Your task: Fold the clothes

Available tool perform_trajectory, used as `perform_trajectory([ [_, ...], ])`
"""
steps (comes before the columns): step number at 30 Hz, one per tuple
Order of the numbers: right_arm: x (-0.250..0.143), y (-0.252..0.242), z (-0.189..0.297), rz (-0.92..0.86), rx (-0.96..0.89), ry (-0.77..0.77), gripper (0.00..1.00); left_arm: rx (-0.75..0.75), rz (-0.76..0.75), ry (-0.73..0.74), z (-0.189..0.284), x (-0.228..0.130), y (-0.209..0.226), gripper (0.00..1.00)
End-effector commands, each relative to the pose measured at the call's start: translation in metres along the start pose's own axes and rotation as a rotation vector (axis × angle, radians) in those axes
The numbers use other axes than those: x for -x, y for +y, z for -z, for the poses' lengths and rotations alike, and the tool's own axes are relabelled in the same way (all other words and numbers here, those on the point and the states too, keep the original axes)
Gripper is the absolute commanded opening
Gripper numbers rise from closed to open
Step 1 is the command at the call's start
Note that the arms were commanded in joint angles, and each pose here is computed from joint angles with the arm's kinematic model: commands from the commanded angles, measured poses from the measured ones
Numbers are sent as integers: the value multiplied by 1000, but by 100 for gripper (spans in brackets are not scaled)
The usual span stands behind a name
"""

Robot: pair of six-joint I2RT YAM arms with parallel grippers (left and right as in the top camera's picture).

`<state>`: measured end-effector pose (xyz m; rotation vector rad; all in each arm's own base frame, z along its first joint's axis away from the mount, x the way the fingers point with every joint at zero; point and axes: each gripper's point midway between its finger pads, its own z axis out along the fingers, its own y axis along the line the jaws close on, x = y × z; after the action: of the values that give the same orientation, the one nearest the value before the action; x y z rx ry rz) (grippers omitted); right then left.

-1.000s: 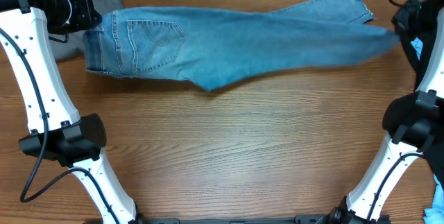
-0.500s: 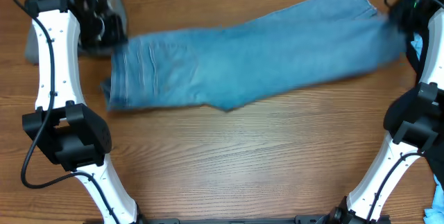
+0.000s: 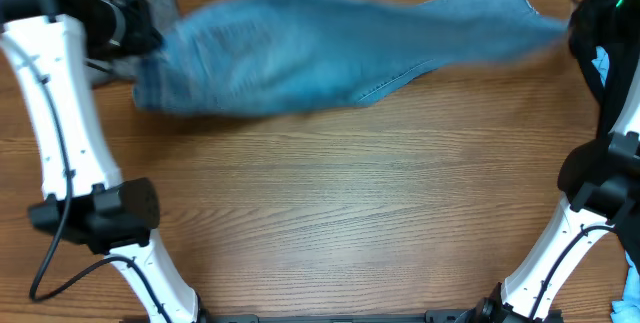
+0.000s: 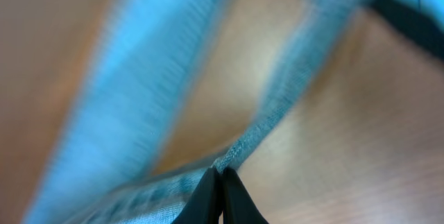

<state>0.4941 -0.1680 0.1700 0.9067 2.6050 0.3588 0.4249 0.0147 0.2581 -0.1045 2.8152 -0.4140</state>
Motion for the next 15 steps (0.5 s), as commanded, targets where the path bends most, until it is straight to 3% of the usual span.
perform_trajectory([
  [1, -43, -38, -44, -26, -112, 171, 4, 24, -25, 288, -72, -47, -4, 4],
  [6, -92, -66, -80, -76, -163, 333, 4, 55, 8, 566, -113, -115, 3, 4],
  [9, -89, -65, -90, -71, -140, 313, 4, 58, 22, 604, -124, -127, 9, 4],
  [11, -62, -44, -89, -47, -41, 218, 4, 59, 7, 515, -127, -106, 12, 4],
  [15, 39, 53, -38, 114, 377, -144, 4, 69, -58, 66, -94, 8, 16, 4],
])
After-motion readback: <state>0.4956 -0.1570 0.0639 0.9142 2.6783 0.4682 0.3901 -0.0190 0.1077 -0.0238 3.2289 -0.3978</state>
